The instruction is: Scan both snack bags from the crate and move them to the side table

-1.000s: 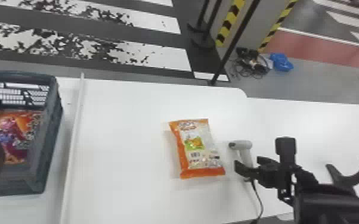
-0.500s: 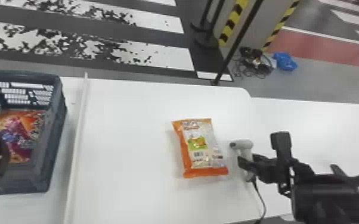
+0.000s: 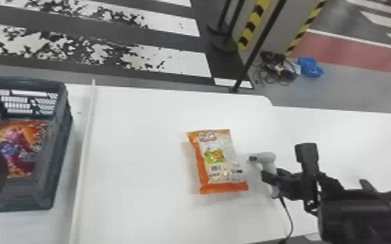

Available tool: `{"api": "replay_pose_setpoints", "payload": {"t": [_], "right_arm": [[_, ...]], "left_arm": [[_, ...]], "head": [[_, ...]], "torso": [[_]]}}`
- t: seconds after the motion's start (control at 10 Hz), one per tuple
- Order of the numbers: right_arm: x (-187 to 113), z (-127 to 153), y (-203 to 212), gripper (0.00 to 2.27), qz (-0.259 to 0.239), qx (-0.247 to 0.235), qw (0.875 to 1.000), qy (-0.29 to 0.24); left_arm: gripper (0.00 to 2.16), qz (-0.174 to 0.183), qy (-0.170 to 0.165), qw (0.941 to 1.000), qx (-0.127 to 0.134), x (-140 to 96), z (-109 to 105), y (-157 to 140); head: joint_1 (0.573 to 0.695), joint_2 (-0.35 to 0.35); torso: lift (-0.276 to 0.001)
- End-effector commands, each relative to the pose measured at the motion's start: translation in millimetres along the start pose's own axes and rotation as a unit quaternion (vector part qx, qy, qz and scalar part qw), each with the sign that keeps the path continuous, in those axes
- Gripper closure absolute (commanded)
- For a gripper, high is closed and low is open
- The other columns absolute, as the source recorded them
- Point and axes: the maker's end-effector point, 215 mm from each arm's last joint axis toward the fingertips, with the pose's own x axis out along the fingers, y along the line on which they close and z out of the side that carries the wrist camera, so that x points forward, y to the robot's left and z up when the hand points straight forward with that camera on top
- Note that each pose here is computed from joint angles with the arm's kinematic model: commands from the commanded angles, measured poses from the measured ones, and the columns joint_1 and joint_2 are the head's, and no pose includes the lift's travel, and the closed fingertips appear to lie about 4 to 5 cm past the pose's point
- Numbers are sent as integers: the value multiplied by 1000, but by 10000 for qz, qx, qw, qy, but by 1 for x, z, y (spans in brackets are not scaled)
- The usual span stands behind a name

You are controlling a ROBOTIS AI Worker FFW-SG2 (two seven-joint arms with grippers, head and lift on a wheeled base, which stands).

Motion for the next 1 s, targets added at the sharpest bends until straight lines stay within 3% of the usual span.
{"api": "replay_pose_setpoints", "payload": {"t": [0.0, 0.4, 0.9], "right_arm": [[-17, 3, 7, 2246, -38, 37, 10000, -12], [-62, 4, 45, 2246, 21, 103, 9999, 20], [-87, 16, 108, 2246, 505, 48, 9987, 30]], "left_arm": [[147, -12, -17, 10000, 4, 0, 2, -1], [147, -13, -17, 10000, 4, -1, 2, -1], [147, 11, 4, 10000, 11, -2, -1, 2]], "head": [[695, -308], [695, -291], [695, -204]], "torso": [[-75], [-75], [-75]]}}
